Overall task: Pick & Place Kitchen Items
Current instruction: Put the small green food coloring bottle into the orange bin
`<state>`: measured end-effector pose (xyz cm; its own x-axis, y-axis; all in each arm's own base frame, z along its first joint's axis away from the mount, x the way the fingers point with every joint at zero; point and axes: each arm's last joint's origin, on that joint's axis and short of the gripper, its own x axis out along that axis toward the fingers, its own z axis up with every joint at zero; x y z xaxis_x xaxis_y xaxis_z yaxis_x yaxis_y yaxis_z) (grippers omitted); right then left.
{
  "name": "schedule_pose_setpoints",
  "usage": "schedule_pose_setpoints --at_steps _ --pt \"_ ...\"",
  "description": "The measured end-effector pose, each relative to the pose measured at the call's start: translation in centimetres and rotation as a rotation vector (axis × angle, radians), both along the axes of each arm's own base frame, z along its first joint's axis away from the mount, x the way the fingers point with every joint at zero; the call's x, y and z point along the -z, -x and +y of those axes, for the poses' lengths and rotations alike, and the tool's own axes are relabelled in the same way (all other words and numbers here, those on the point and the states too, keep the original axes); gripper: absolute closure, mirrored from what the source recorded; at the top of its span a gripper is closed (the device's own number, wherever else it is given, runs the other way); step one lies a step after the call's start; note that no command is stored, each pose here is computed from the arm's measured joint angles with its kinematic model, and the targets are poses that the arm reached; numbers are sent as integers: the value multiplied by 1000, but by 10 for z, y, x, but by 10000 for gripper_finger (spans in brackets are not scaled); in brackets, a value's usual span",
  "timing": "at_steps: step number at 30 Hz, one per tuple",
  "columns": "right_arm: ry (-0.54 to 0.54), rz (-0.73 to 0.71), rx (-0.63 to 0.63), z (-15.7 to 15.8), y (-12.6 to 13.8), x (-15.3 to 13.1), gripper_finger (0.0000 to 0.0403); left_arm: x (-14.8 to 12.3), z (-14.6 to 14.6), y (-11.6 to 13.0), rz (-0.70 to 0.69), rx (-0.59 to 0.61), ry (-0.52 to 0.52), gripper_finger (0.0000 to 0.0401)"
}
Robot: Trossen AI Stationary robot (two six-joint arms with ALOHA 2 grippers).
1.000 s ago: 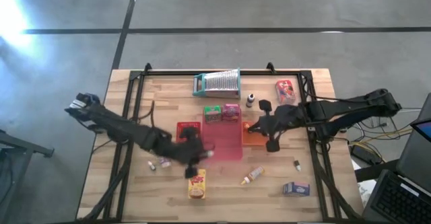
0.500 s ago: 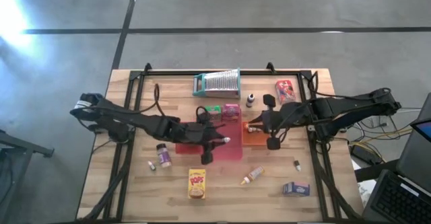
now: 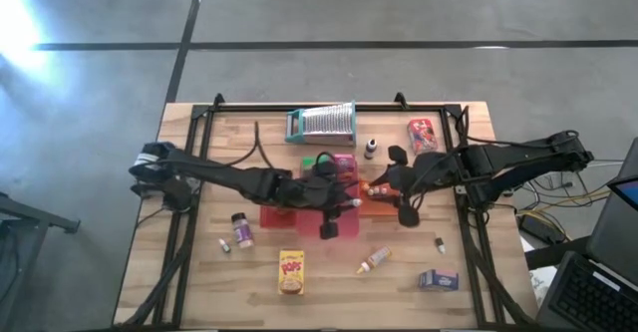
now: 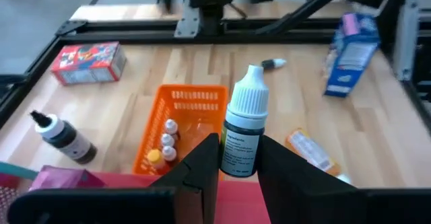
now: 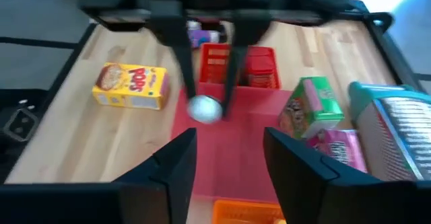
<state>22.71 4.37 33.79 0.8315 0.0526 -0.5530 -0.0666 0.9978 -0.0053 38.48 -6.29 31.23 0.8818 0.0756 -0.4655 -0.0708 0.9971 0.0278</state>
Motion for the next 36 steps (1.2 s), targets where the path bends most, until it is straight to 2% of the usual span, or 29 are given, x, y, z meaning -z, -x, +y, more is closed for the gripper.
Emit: schedule_pose_setpoints --at_steps 10,24,29,36 --pt "-5 62 -14 0 3 6 214 -8 10 -26 -1 -14 -40 307" --pt "15 59 -11 -1 3 6 235 -13 23 -35 -39 -33 -62 307" --pt "73 48 43 -3 3 5 232 -16 28 -37 -77 -37 -62 307" --pt "97 45 43 -3 3 5 257 -17 27 -37 -85 -36 -61 307"
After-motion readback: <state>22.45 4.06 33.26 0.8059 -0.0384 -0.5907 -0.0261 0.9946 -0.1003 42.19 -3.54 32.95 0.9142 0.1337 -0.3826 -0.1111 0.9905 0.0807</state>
